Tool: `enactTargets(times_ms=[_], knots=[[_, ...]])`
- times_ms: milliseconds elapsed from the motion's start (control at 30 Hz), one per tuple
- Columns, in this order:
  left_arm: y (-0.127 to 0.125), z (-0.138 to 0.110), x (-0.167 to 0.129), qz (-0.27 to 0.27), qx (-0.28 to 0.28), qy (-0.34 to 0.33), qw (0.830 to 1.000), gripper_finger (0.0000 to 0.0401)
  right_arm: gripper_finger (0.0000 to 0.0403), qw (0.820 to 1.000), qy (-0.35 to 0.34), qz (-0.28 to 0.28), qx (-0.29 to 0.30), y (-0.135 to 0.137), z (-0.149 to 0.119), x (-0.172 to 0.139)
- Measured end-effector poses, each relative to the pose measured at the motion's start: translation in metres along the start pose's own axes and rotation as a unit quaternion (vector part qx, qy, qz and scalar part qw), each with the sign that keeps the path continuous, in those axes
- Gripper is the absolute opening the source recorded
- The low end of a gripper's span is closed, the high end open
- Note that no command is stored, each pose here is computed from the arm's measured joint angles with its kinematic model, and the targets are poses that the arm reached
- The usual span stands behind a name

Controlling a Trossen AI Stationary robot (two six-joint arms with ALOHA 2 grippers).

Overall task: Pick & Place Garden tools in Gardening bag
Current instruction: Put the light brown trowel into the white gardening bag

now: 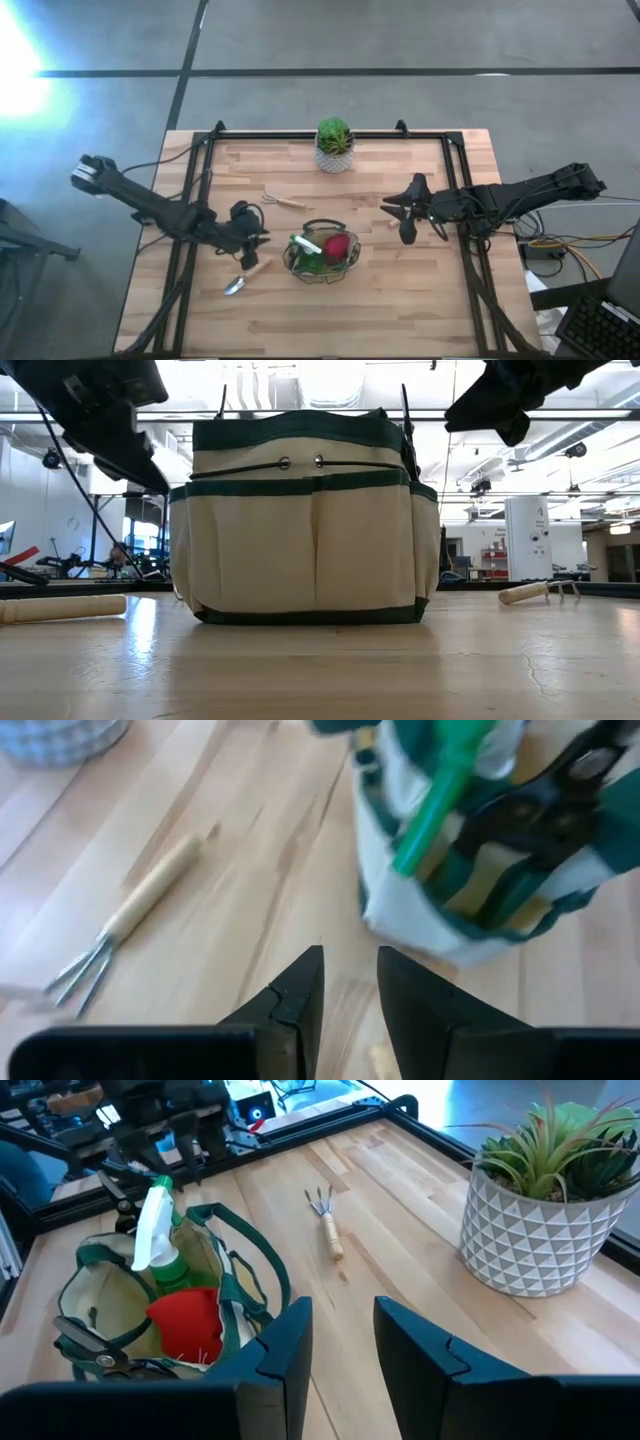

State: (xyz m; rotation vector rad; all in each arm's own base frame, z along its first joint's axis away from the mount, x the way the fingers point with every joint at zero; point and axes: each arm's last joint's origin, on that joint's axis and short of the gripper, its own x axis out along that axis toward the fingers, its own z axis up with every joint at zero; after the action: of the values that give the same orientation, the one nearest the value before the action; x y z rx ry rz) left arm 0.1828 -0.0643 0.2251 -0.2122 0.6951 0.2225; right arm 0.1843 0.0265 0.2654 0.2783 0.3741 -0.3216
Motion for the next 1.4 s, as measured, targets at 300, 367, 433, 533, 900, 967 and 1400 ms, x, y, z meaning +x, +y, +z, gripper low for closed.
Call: enactTargets(times_ms=[300, 367, 433, 533, 900, 967, 1400], knots=[[0.011, -0.009, -0.019, -0.036, -0.087, 0.067, 0.993, 0.0099, 0.0088, 1.000, 0.002, 0.000, -0.001, 0.000, 0.000, 0.000], [0.009, -0.010, -0.019, -0.063, -0.098, 0.089, 0.989, 0.0099, 0.0084, 1.000, 0.002, 0.000, -0.001, 0.000, 0.000, 0.000], [0.007, -0.011, -0.018, -0.080, -0.107, 0.110, 0.985, 0.0099, 0.0082, 1.000, 0.001, 0.000, -0.001, 0.000, 0.000, 0.000], [0.004, -0.014, -0.013, -0.089, -0.120, 0.139, 0.979, 0.0099, 0.0083, 1.000, 0.001, 0.000, -0.001, 0.000, 0.000, 0.000], [-0.004, -0.021, 0.006, -0.075, -0.139, 0.191, 0.969, 0.0099, 0.0102, 1.000, 0.001, 0.000, 0.001, 0.000, 0.000, 0.000], [-0.006, -0.022, 0.009, -0.073, -0.138, 0.193, 0.969, 0.0099, 0.0104, 1.000, 0.001, 0.000, 0.001, 0.000, 0.000, 0.000], [-0.011, -0.028, 0.026, -0.051, -0.130, 0.212, 0.967, 0.0140, 0.0093, 1.000, 0.001, 0.000, 0.001, 0.000, 0.000, 0.000]])
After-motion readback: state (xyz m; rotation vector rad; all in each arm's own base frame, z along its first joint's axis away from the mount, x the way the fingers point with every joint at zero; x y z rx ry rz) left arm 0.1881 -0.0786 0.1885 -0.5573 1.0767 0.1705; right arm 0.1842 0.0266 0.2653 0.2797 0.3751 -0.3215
